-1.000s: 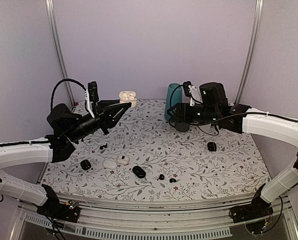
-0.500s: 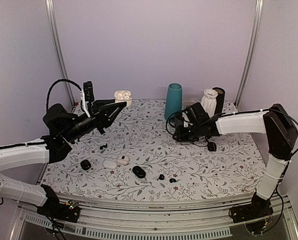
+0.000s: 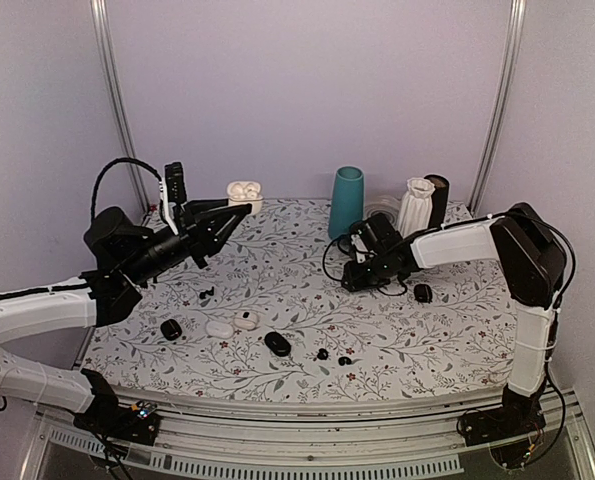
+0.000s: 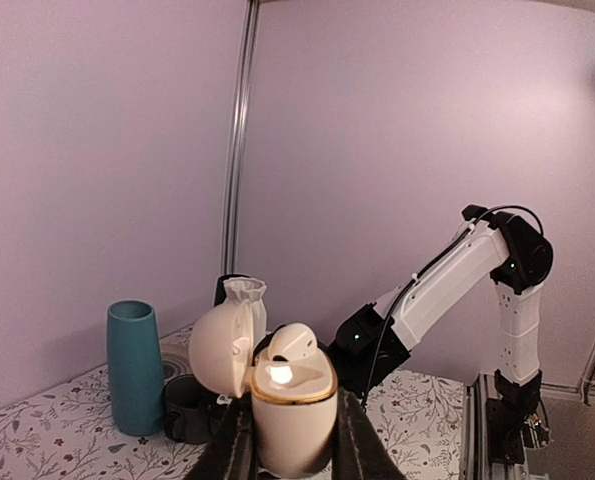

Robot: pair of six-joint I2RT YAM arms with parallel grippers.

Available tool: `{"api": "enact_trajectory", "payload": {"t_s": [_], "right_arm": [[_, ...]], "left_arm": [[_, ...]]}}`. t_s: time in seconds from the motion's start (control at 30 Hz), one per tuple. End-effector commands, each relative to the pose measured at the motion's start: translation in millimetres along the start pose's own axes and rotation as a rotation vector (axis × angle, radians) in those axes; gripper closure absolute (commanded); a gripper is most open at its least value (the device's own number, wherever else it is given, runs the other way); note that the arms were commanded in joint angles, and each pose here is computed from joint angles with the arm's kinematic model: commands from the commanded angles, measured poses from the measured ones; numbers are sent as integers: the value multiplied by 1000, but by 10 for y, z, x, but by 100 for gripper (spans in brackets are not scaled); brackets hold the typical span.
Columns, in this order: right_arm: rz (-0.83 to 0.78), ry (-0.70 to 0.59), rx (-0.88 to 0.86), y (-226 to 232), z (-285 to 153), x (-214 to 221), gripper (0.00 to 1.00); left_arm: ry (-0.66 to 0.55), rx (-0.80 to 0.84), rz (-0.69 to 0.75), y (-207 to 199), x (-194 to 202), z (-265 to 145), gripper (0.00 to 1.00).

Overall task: Insert the wireless bluetooth earbuds into the charging case
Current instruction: Pick up the left earbud from the center of the board.

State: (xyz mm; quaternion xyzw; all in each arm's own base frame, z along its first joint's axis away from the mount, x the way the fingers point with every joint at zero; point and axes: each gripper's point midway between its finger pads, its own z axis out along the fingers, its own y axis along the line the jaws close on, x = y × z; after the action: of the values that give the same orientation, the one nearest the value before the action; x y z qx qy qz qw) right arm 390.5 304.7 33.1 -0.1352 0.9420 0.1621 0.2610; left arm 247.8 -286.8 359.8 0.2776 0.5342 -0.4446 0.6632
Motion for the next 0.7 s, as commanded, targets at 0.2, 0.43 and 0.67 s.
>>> {"api": "enact_trajectory", "payload": {"t_s": [0.2,0.43,0.67], "right_arm": [[-108,-3,37,-95,153,-61,59],[-137,34,24,-67,234,-22,58],[-86,97,-36,54,170,175,59]], "left_arm": [[-3,0,-19,20,-61,7,100],[-2,8,-29,16,-77,41,100],[2,4,-30,29,-65,48,100]]}}
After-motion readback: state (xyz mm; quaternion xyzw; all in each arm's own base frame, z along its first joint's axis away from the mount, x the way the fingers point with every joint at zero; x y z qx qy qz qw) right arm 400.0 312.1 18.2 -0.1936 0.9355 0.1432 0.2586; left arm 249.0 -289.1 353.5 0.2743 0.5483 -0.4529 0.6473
